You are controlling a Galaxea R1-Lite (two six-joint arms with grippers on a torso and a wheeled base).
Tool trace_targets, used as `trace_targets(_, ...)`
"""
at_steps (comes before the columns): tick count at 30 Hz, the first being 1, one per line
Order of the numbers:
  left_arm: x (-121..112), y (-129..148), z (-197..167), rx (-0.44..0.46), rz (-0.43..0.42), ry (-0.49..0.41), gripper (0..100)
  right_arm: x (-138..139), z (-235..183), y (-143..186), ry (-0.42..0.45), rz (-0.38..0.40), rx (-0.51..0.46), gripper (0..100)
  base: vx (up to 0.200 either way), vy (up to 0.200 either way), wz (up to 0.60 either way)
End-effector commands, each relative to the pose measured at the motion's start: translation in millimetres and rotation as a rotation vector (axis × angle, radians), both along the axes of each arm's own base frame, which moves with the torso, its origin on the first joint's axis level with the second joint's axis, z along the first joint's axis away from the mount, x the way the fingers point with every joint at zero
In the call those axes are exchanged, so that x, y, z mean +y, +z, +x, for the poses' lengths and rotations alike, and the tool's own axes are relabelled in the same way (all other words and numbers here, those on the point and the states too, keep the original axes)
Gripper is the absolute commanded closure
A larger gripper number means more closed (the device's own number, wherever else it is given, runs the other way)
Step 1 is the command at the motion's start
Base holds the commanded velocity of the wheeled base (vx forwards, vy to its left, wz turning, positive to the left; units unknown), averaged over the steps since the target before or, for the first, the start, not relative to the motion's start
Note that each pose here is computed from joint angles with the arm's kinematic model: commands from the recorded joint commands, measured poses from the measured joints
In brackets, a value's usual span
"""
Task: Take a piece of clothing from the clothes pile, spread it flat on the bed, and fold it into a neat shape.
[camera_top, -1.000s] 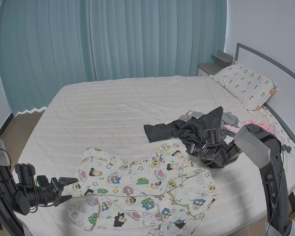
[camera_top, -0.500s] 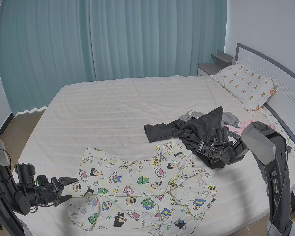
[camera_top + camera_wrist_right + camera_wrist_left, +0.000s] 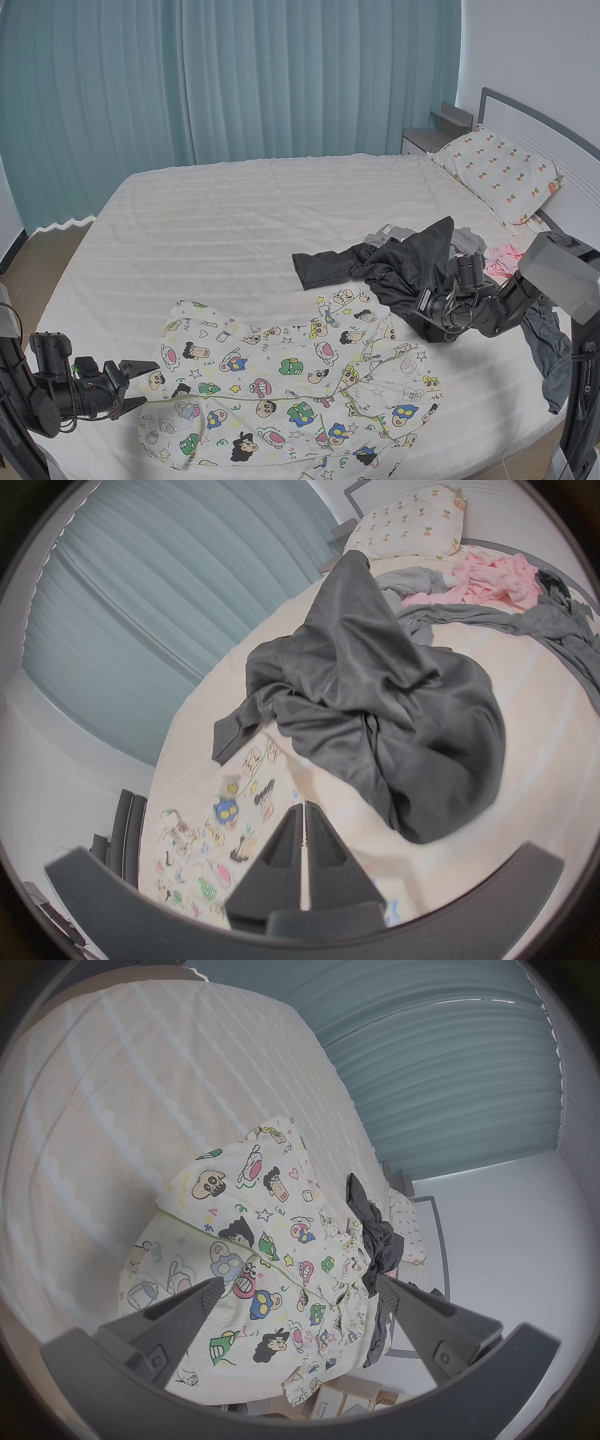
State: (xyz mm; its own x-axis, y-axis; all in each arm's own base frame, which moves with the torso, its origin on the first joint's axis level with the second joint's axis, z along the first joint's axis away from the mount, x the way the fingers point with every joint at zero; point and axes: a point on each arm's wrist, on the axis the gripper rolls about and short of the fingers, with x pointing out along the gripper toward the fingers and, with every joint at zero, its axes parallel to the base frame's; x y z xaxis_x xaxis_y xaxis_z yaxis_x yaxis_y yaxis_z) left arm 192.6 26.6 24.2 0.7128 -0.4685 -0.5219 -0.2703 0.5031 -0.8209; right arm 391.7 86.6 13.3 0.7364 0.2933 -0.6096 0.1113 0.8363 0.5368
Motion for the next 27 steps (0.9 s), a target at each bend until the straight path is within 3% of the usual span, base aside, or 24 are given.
trace_targets(1, 0, -1, -5, 0.015, -0.004, 0.003, 0, 0, -55, 40, 0.026, 0.009, -0.046, 100, 0.000, 0.000, 0.00)
trace_targets(16, 0, -1, -4, 0.009, -0.001, -0.001, 0, -6, -167, 51, 0.093, 0.013, -0.122, 100, 0.000, 0.000, 0.00)
trace_targets(27, -4, -1, -4, 0.007, 0.003, -0.025, 0, -20, -211, 42, 0.083, 0.045, -0.138, 100, -0.200, 0.000, 0.00)
